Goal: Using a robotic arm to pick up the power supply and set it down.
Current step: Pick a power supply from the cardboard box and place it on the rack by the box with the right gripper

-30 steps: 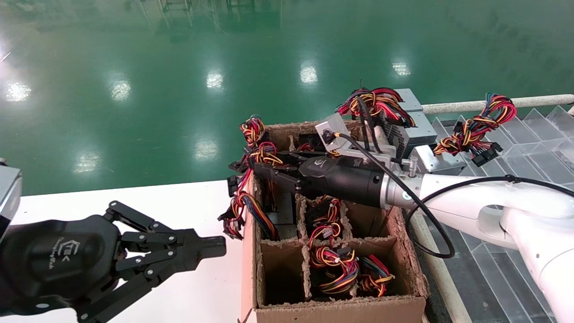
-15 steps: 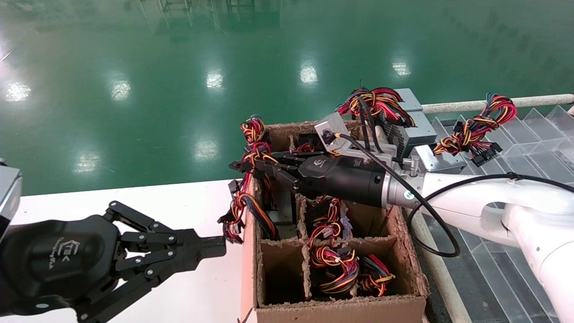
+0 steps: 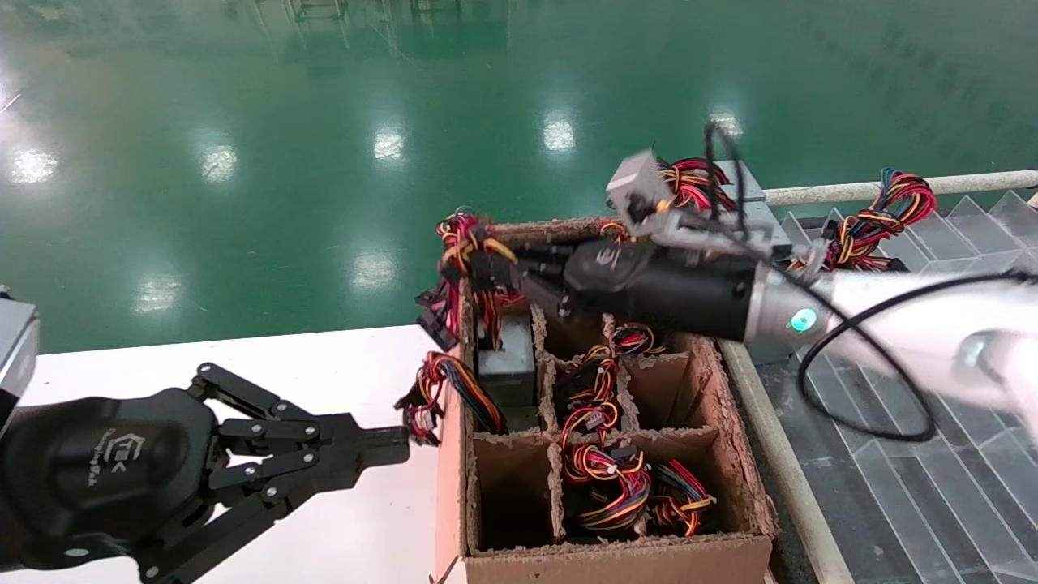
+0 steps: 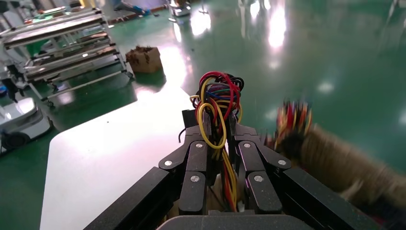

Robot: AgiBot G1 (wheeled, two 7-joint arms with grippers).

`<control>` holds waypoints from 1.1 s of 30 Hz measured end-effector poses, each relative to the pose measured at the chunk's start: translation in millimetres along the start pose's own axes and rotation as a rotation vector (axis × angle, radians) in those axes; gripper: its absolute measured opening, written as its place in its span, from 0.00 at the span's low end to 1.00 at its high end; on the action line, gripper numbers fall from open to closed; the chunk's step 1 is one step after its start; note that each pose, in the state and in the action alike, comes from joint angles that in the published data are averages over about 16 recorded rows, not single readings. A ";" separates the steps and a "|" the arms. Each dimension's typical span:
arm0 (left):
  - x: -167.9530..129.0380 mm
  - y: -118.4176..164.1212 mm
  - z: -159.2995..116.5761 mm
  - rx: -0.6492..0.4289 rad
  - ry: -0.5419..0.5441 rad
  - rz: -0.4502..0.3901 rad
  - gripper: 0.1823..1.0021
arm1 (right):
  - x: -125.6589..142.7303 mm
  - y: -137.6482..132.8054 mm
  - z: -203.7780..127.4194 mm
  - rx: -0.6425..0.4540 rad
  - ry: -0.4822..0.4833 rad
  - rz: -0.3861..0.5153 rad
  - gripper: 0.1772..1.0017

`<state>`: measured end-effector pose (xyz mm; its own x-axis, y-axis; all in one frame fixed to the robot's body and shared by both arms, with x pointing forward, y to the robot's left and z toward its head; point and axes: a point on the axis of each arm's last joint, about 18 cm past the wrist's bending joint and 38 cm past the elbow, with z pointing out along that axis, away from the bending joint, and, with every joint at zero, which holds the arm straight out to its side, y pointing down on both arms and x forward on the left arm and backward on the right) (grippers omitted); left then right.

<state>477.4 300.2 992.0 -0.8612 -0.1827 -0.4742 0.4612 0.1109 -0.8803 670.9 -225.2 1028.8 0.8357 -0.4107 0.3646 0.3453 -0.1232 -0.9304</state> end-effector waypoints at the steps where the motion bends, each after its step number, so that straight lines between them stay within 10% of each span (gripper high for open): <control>1: 0.0 0.0 0.0 0.000 0.000 0.000 0.01 | 0.3 -7.5 -3.3 0.007 -0.006 -0.018 0.08; 17: 0.0 0.0 0.0 0.000 0.000 0.000 0.01 | -8.9 -153.3 -69.2 0.041 -0.006 -0.395 0.07; 33: 0.0 0.0 0.0 0.000 0.000 0.000 0.01 | -5.0 -263.6 -140.9 -0.040 0.234 -0.710 0.06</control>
<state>477.4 300.2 992.0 -0.8612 -0.1827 -0.4742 0.4612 0.1109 -0.8803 515.5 -317.9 1266.8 0.3039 -0.4010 0.8642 0.7482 -0.4611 -0.4770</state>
